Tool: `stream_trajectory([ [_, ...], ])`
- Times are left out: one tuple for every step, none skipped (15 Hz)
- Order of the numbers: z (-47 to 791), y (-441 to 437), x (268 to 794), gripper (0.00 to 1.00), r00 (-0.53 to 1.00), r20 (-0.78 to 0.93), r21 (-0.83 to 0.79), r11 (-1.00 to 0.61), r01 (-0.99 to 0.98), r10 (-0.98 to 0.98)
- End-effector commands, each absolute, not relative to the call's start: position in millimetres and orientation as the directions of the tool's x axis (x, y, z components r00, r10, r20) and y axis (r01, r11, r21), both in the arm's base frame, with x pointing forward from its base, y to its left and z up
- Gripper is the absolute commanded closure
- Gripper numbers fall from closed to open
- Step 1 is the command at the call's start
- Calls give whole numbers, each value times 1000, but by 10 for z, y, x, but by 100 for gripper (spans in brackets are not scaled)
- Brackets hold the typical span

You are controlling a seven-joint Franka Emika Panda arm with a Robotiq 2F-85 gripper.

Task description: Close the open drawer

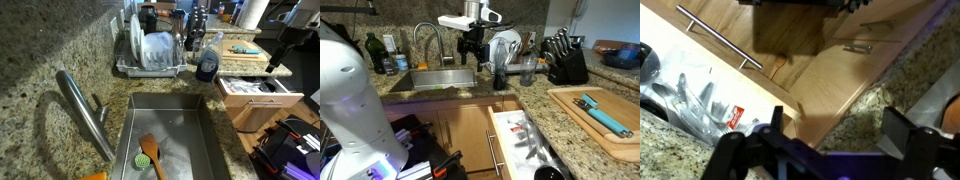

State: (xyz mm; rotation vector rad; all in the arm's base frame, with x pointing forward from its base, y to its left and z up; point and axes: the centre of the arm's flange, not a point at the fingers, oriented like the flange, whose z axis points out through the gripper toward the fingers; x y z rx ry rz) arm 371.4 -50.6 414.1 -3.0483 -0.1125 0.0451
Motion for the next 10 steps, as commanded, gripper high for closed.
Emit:
stream_trajectory([
  [3510,-385,3955,0,995,-33,22,-996,-89,-90],
  [3302,-475,3927,0,991,-47,61,-991,-119,-122],
  [3095,-622,3837,0,987,-55,108,-984,-143,-150],
  [3545,-395,3854,0,996,-32,44,-996,-84,-85],
  [3377,-442,3830,0,994,-53,56,-994,-96,-99],
  [3361,-440,3845,0,993,-58,54,-994,-96,-99],
  [3403,-425,3866,0,994,-49,54,-994,-93,-96],
  [3456,-408,3879,0,995,-37,53,-994,-91,-93],
  [3498,-402,3880,0,995,-28,52,-995,-90,-92],
  [3521,-402,3877,0,995,-23,52,-995,-91,-92],
])
